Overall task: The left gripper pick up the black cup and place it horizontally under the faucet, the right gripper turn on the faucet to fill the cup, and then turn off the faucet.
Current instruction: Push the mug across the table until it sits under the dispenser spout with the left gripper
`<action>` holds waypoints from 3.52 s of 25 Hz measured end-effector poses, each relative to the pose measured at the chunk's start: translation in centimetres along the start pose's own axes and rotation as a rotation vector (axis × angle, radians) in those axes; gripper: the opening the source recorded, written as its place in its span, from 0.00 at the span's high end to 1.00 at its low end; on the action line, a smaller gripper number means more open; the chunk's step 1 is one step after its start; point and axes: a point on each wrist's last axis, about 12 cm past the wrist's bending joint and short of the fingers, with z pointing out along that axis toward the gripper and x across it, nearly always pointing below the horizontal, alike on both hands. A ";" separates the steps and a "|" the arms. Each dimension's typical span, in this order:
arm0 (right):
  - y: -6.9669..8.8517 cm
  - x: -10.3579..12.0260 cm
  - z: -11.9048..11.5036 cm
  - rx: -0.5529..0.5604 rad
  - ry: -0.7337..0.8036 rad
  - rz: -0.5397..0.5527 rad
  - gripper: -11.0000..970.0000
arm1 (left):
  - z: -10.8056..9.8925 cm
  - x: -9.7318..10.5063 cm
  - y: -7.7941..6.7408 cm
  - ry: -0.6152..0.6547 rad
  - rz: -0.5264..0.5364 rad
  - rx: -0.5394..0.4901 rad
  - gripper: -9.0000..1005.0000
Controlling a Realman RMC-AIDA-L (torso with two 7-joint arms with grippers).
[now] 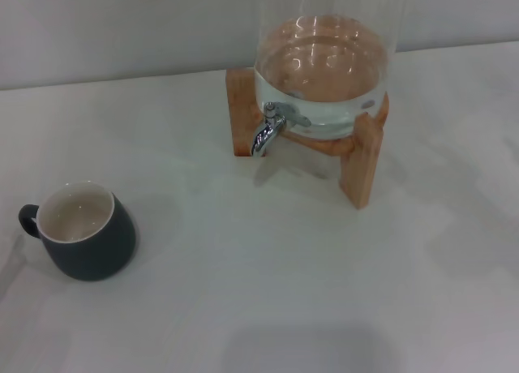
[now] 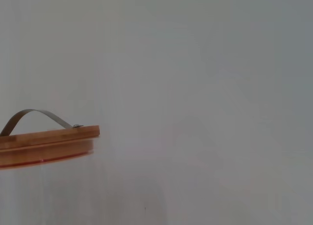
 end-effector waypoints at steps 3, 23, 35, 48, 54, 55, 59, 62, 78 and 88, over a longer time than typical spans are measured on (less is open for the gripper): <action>0.0 0.0 0.0 0.001 -0.001 0.001 0.35 | 0.1 0.2 0.0 0.009 0.025 -0.006 0.12; 0.1 0.1 -0.1 0.005 -0.004 0.004 0.35 | 0.7 1.3 -0.3 0.070 0.131 -0.024 0.12; 0.1 0.1 0.0 0.001 -0.005 0.005 0.35 | 2.1 1.7 -0.6 0.159 0.097 0.040 0.12; 0.1 0.1 -0.1 0.004 -0.006 0.005 0.35 | 2.2 1.7 -0.7 0.163 0.101 0.048 0.13; 0.1 0.1 0.0 0.003 -0.006 0.004 0.35 | 2.2 1.5 -0.5 0.161 0.069 0.045 0.13; 0.1 0.1 0.0 0.004 -0.007 0.003 0.35 | 2.2 1.5 -0.4 0.164 0.058 0.043 0.13; 0.1 0.1 -0.2 0.009 -0.008 0.003 0.35 | 2.2 1.3 -0.1 0.165 0.047 0.042 0.13; 0.0 0.1 -0.3 0.013 -0.011 0.003 0.35 | 2.3 1.1 0.0 0.162 0.051 0.041 0.13; 0.1 0.2 -0.5 0.013 -0.009 0.005 0.35 | 3.5 1.0 0.1 0.217 0.149 0.056 0.14; 0.1 0.5 -0.5 0.017 -0.006 0.015 0.35 | 5.1 0.4 -0.1 0.222 0.186 0.074 0.15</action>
